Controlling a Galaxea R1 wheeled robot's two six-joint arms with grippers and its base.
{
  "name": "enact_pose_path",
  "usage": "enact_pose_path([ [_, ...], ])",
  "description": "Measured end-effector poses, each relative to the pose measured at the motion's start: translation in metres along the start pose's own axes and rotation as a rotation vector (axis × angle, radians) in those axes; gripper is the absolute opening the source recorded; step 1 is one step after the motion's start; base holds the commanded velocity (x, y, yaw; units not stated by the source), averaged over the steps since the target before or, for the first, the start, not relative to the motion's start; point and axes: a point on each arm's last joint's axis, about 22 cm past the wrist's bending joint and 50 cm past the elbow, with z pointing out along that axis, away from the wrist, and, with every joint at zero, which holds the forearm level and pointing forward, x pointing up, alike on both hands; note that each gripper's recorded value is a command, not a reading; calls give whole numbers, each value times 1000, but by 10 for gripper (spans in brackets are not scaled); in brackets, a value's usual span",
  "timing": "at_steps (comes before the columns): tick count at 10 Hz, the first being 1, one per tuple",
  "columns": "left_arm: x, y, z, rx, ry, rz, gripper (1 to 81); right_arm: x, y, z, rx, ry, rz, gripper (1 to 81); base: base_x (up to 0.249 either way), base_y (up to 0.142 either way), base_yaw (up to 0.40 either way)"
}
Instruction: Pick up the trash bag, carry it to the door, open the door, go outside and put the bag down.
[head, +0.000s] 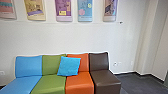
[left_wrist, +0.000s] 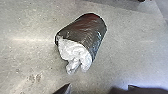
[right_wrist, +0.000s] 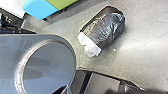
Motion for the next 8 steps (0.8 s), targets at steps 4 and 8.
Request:
enact_pose_path([
  [4, 7, -7, 38, -2, -23, -4, 811, -13, 26, 15, 2, -38, 31, 811, 0, 0, 0],
  [8, 9, -9, 88, -19, -59, -15, 811, -4, 67, 2, -7, -59, 79, 811, 0, 0, 0],
])
